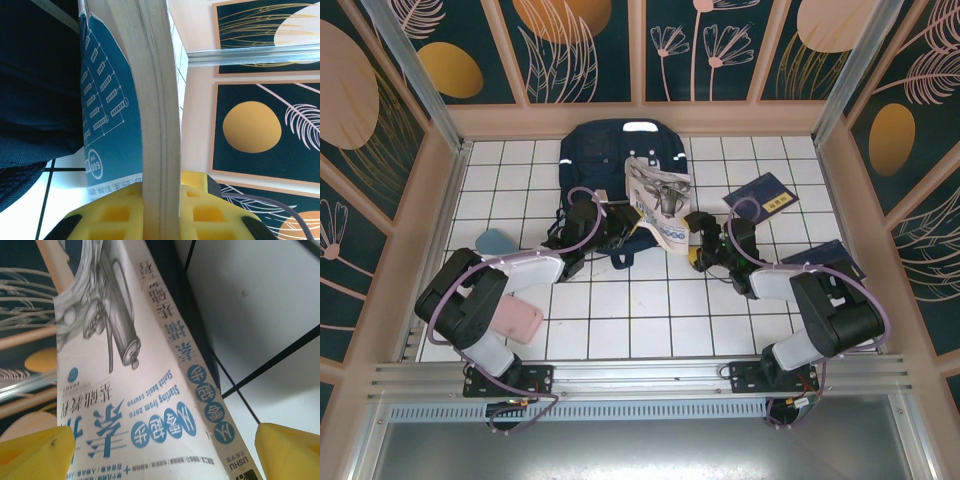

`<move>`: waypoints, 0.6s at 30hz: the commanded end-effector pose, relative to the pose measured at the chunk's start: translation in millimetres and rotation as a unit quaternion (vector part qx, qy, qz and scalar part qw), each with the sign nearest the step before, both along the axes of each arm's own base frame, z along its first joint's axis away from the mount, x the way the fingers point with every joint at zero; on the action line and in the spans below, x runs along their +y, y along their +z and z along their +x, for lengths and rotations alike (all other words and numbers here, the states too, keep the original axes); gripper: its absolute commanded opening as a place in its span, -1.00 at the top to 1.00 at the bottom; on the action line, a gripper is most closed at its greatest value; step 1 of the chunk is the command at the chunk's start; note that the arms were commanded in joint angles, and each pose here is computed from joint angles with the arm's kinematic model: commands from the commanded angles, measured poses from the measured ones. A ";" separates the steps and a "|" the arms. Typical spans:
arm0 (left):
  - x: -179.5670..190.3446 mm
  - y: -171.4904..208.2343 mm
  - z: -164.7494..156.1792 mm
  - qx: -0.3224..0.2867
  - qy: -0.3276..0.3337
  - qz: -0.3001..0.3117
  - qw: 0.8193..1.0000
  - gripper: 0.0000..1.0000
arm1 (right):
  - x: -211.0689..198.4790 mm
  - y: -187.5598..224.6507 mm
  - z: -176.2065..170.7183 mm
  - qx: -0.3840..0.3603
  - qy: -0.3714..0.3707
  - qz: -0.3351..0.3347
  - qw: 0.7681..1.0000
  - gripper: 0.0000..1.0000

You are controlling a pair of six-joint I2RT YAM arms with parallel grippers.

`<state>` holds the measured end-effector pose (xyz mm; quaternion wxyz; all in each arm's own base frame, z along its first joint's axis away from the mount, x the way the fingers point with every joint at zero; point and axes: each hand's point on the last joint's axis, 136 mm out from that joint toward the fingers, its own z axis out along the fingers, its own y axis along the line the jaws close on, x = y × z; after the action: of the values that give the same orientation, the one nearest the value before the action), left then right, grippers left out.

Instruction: Pack the student bag

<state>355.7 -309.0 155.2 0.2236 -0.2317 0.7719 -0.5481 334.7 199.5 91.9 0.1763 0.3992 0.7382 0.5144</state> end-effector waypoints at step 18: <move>-17.6 63.8 1.3 -0.060 -0.015 -0.067 0.996 1.00 | 30.6 59.1 4.8 -0.089 -0.010 0.096 0.991 -0.91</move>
<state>353.5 -316.5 161.5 0.2172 -0.2282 0.7698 -0.5551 321.6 217.3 105.8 0.1841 0.3976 0.7111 0.5499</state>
